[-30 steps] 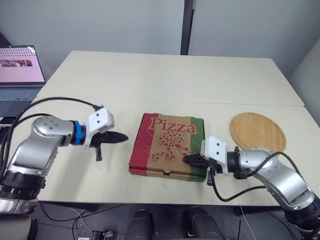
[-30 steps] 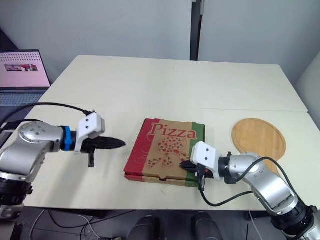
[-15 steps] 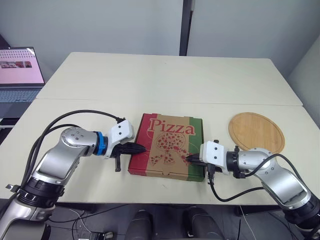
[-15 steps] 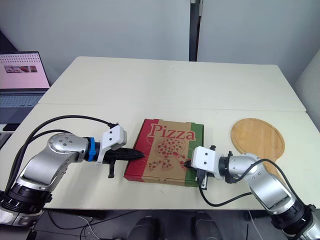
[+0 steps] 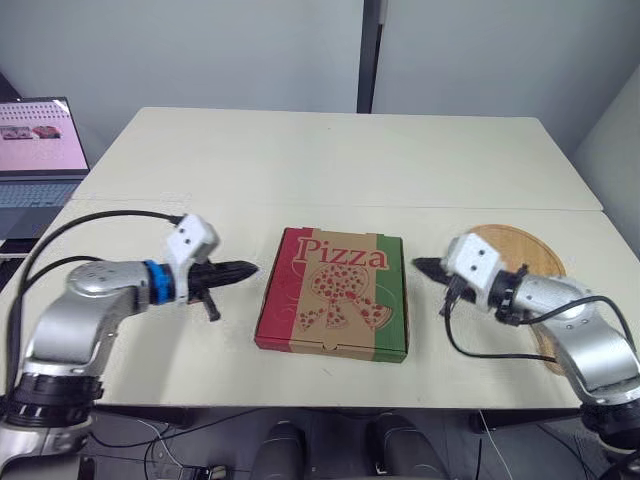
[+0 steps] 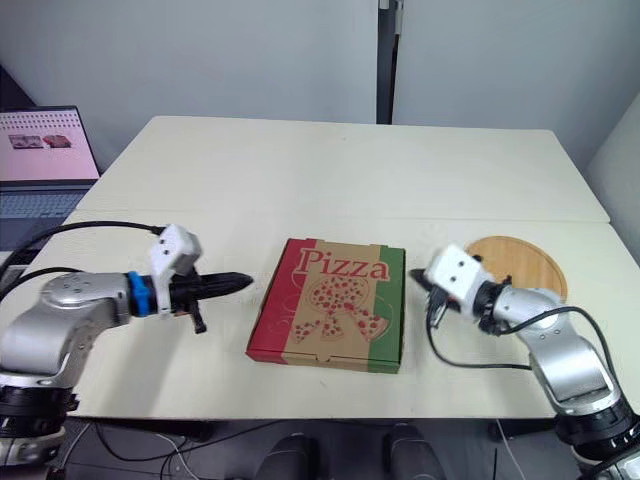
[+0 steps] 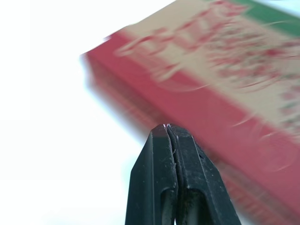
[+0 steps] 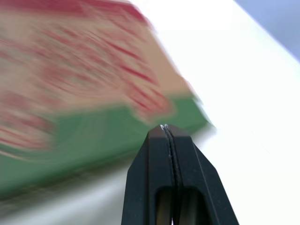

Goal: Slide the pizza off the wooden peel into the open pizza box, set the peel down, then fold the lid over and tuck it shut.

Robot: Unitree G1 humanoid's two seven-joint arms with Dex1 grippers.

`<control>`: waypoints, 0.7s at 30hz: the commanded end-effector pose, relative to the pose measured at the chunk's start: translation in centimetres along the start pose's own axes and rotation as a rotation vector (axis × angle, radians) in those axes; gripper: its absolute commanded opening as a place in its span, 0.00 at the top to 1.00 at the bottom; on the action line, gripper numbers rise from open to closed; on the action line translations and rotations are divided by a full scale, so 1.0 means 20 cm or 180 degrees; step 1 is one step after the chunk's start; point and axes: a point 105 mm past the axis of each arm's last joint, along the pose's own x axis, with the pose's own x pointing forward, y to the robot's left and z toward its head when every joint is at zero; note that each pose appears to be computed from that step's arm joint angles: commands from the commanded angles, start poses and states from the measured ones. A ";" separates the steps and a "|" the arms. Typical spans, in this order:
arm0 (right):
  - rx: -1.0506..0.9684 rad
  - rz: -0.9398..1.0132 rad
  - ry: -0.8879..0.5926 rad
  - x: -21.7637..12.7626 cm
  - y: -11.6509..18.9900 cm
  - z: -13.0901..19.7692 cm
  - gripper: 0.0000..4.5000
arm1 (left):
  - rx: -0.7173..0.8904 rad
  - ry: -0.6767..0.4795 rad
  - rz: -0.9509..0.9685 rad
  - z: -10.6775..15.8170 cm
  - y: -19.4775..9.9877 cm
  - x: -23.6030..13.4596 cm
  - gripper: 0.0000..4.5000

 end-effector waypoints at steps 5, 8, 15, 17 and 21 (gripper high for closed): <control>0.0174 0.0085 0.0215 0.05 0.03 -0.09 1.00 | 0.0074 0.0292 -0.0195 -0.12 -0.14 0.05 1.00; 0.0221 0.0340 0.0204 0.09 0.11 -0.08 1.00 | 0.0112 0.0335 -0.0288 -0.14 -0.18 0.08 1.00; 0.0244 0.0527 0.0073 0.15 0.16 -0.03 1.00 | 0.0060 0.0340 -0.0447 -0.14 -0.23 0.08 1.00; 0.0224 0.0522 0.0079 0.15 0.16 -0.03 1.00 | 0.0060 0.0347 -0.0463 -0.14 -0.24 0.09 1.00; 0.0209 0.0519 0.0082 0.16 0.15 -0.03 1.00 | 0.0036 0.0335 -0.0496 -0.14 -0.25 0.10 1.00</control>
